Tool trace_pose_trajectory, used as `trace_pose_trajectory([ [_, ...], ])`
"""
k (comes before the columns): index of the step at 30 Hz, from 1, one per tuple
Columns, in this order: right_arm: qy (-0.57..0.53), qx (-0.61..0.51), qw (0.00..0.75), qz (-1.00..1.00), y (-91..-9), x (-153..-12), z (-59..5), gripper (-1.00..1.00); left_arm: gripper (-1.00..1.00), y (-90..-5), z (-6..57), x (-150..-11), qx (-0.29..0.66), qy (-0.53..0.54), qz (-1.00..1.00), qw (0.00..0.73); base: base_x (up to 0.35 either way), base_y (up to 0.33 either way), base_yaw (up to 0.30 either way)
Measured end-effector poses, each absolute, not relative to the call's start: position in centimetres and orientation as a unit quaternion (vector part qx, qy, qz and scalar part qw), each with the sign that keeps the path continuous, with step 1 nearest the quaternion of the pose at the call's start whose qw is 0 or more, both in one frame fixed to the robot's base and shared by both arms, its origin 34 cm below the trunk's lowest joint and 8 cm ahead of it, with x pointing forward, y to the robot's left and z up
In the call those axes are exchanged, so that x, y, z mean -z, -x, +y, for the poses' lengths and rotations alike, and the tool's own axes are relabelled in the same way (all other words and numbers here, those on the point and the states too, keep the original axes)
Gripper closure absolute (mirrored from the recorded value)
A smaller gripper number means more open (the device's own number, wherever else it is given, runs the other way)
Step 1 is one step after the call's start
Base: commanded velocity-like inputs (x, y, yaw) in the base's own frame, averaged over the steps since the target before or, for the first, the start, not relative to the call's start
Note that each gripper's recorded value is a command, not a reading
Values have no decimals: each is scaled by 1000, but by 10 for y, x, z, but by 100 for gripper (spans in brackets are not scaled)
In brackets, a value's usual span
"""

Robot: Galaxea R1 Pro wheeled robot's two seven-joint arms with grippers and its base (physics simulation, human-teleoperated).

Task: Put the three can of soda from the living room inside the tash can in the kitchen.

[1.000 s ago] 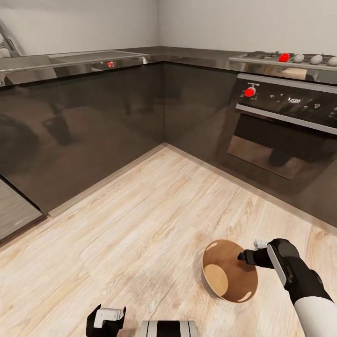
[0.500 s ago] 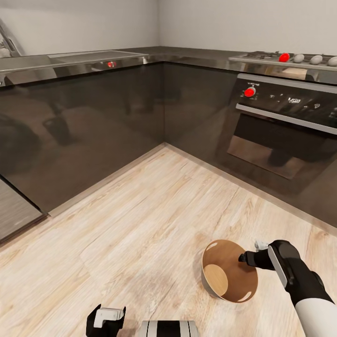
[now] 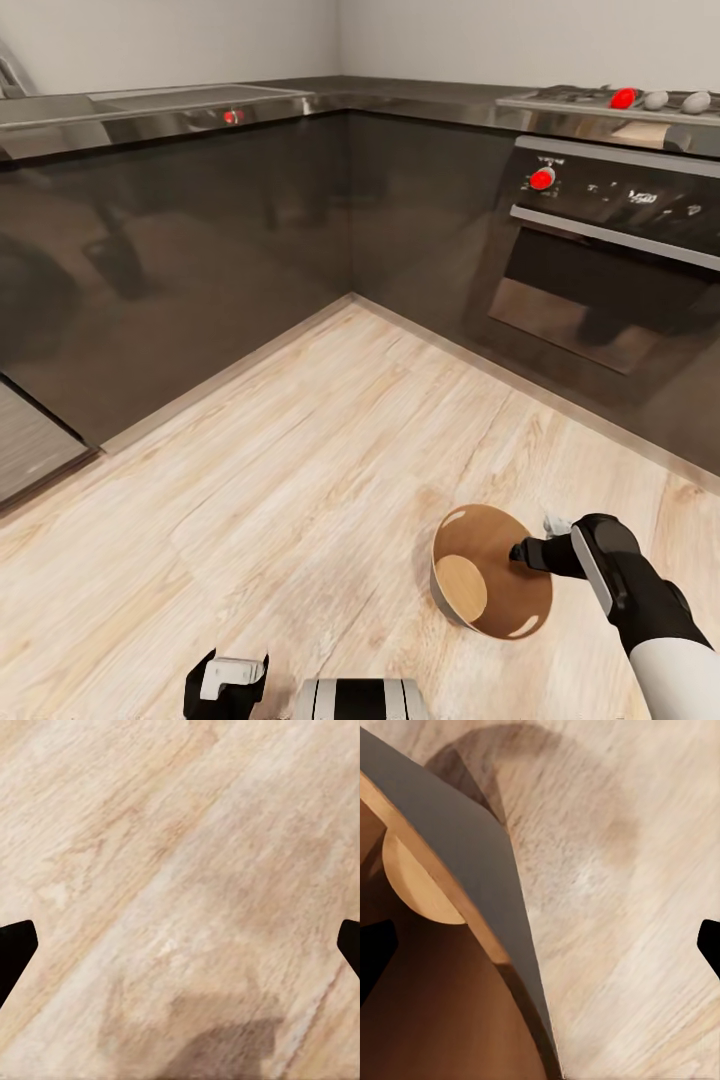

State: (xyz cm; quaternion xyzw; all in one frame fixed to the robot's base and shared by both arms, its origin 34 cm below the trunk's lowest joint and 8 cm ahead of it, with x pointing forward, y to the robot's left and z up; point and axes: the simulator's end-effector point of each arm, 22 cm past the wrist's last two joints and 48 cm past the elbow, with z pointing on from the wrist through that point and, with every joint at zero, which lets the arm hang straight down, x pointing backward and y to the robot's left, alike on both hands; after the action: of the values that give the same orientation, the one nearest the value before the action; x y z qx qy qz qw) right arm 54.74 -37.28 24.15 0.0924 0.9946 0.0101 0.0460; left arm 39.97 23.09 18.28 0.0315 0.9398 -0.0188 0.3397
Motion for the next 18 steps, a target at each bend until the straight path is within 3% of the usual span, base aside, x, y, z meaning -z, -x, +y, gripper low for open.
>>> trace_pose_trajectory([
  [18,-92,-12,33,995,-539,-230,-369,-100,-100,-400,230,-180,20,-32,940,338,0,0,0],
])
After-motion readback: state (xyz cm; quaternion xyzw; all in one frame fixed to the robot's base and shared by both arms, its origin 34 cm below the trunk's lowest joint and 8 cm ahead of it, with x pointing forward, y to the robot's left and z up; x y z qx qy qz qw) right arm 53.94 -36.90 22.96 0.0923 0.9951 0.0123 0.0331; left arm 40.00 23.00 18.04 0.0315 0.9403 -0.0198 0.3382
